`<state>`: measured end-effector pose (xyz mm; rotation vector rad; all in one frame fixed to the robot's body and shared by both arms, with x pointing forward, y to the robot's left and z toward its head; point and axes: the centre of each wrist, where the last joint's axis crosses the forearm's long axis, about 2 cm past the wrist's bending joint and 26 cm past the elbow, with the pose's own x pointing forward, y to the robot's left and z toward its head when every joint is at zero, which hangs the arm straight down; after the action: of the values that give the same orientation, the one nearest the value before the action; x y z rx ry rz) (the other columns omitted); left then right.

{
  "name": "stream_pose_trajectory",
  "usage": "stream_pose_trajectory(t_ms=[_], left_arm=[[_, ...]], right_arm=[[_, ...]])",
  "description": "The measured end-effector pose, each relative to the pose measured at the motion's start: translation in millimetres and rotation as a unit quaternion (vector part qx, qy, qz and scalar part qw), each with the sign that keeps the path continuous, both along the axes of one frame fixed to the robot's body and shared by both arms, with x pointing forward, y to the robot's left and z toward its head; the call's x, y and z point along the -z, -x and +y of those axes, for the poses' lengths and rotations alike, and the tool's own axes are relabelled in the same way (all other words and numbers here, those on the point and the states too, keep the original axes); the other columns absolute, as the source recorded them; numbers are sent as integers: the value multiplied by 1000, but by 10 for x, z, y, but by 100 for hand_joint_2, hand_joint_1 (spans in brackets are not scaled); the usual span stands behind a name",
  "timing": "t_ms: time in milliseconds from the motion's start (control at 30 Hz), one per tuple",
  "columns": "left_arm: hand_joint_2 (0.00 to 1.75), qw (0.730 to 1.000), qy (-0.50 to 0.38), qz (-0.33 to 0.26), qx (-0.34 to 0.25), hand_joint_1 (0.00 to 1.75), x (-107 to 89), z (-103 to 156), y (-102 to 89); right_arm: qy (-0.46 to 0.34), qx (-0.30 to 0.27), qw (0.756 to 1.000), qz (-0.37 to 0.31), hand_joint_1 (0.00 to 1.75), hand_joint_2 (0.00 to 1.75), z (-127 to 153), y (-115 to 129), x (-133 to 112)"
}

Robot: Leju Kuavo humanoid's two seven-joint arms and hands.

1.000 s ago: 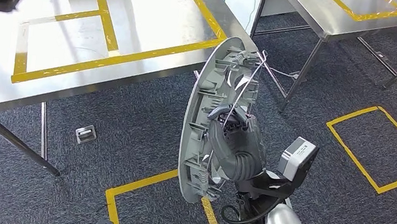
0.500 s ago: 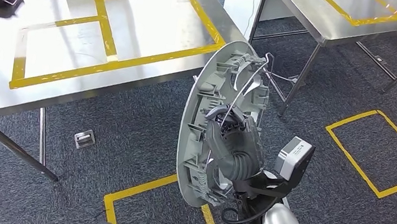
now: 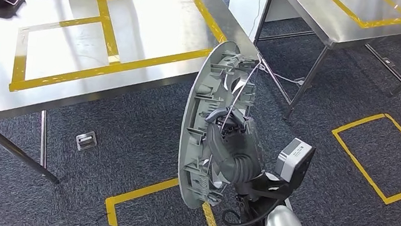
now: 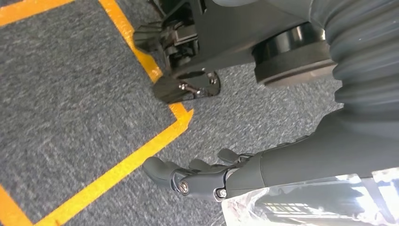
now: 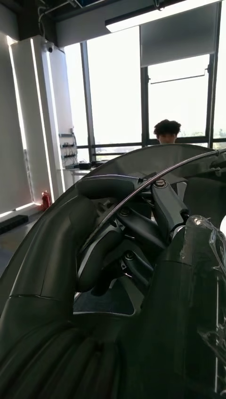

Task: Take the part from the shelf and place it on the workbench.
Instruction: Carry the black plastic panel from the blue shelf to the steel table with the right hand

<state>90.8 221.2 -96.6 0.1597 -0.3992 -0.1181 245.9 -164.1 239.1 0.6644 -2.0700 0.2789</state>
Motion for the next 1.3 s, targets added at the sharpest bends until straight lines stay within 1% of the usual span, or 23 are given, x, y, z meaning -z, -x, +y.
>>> stream_pose_trajectory(t_ms=[300, 633, 867, 1200, 1300], left_arm=[[175, 1000, 1, 2, 0, 0, 4, -1, 18], [175, 1000, 4, 1, -2, 0, -3, -20, 0], [175, 1000, 9, 1, -3, 0, -8, -52, -6], [175, 1000, 15, 0, -2, 0, -25, -87, -62], [175, 1000, 15, 2, -2, 0, -22, -85, -48]], right_arm=[[0, -5, 1000, -1, 175, 175, 27, -10, -23], [4, -11, 1000, -6, 175, 175, 54, -42, -79], [10, -13, 1000, -1, 175, 175, 66, -41, -75], [12, -17, 1000, -7, 175, 175, 88, -61, -112], [13, -19, 1000, -9, 175, 175, 94, -66, -122]])
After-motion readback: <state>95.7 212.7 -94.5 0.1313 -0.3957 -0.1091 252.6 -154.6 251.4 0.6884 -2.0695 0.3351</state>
